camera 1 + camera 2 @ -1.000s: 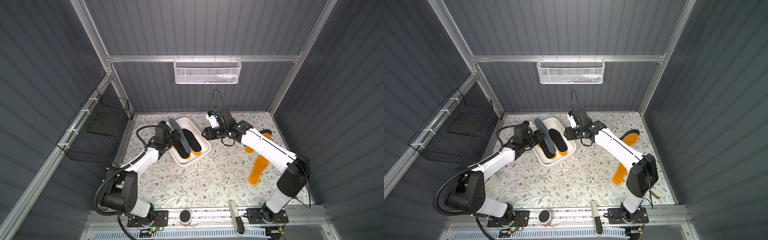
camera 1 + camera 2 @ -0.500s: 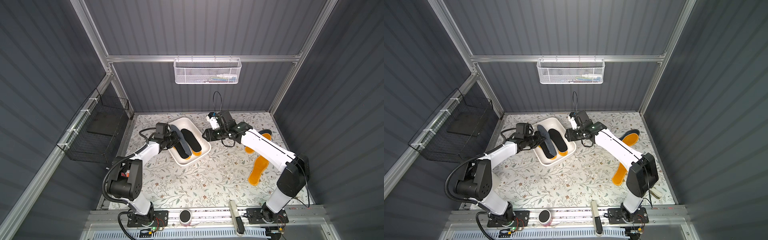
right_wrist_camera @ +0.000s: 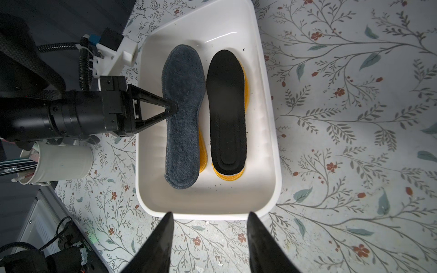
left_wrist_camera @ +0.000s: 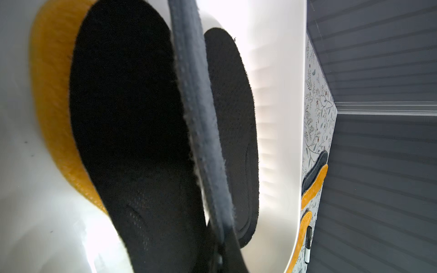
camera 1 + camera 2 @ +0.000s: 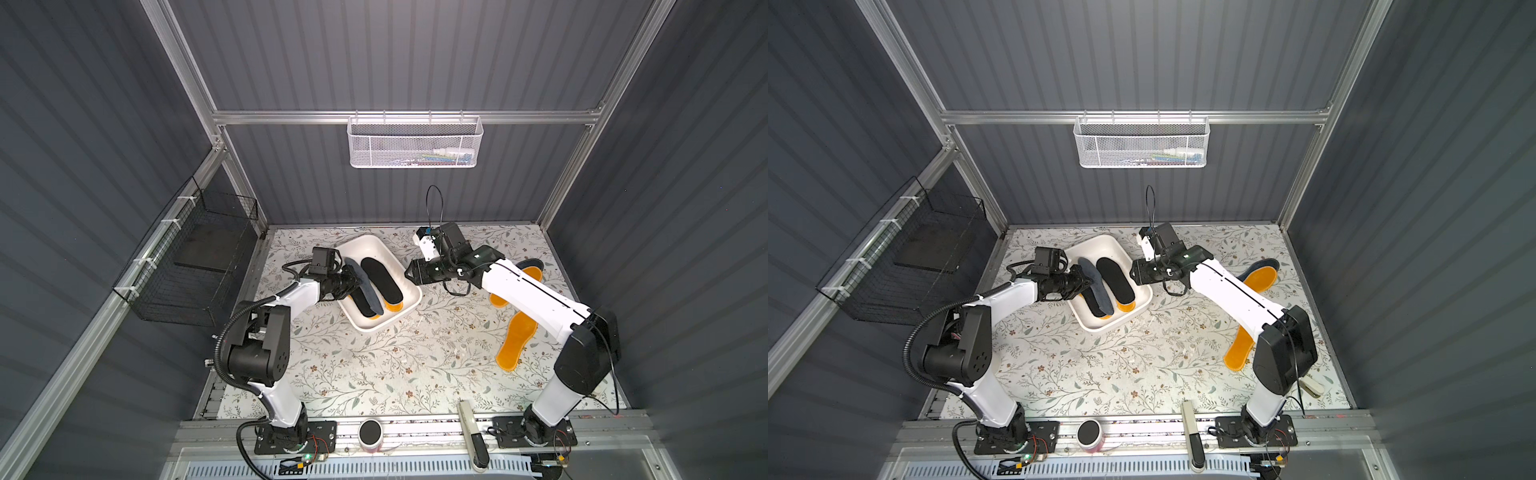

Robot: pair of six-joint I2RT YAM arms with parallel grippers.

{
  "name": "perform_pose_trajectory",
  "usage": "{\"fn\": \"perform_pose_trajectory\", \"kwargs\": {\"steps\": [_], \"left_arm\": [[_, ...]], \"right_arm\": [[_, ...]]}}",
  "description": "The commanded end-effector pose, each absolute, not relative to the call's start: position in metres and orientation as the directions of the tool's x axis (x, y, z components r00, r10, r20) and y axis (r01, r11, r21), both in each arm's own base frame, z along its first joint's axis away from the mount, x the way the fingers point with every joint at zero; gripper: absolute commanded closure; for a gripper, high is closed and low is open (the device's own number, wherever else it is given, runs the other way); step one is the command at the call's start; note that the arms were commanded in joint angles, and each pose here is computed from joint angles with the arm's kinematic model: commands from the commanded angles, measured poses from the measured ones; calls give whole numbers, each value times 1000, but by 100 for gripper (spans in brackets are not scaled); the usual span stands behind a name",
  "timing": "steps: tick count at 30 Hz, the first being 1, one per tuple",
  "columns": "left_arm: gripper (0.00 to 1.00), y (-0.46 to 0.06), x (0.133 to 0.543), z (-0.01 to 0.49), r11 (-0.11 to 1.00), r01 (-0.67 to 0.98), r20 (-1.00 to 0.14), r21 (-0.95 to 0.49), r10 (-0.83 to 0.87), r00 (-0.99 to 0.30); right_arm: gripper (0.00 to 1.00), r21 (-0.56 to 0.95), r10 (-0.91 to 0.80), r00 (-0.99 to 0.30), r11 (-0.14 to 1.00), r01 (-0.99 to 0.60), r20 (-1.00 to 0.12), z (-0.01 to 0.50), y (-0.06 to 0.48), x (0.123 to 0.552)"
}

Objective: Put the insoles into the storage box
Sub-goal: Place the insole in the storage box.

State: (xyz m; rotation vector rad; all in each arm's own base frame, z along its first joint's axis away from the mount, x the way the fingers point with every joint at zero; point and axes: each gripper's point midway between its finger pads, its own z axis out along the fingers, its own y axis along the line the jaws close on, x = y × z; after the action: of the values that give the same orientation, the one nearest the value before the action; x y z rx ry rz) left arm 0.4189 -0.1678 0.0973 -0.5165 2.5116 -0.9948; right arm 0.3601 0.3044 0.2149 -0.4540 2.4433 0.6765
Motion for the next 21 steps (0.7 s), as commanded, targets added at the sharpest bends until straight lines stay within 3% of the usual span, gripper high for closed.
{"fn": "perform_pose_trajectory", "kwargs": {"steps": [1,21], "left_arm": [[100,-169,425,101,665,-196,-196,-721,-467,-862],[100,-154,423,95,717,-231,-206,-657,-466,-860]], "right_arm": [[49,379,-146,-785,813,-442,-601,221,301,359],[48,400,-127,-797,812,-426,-591,214,297,362]]}}
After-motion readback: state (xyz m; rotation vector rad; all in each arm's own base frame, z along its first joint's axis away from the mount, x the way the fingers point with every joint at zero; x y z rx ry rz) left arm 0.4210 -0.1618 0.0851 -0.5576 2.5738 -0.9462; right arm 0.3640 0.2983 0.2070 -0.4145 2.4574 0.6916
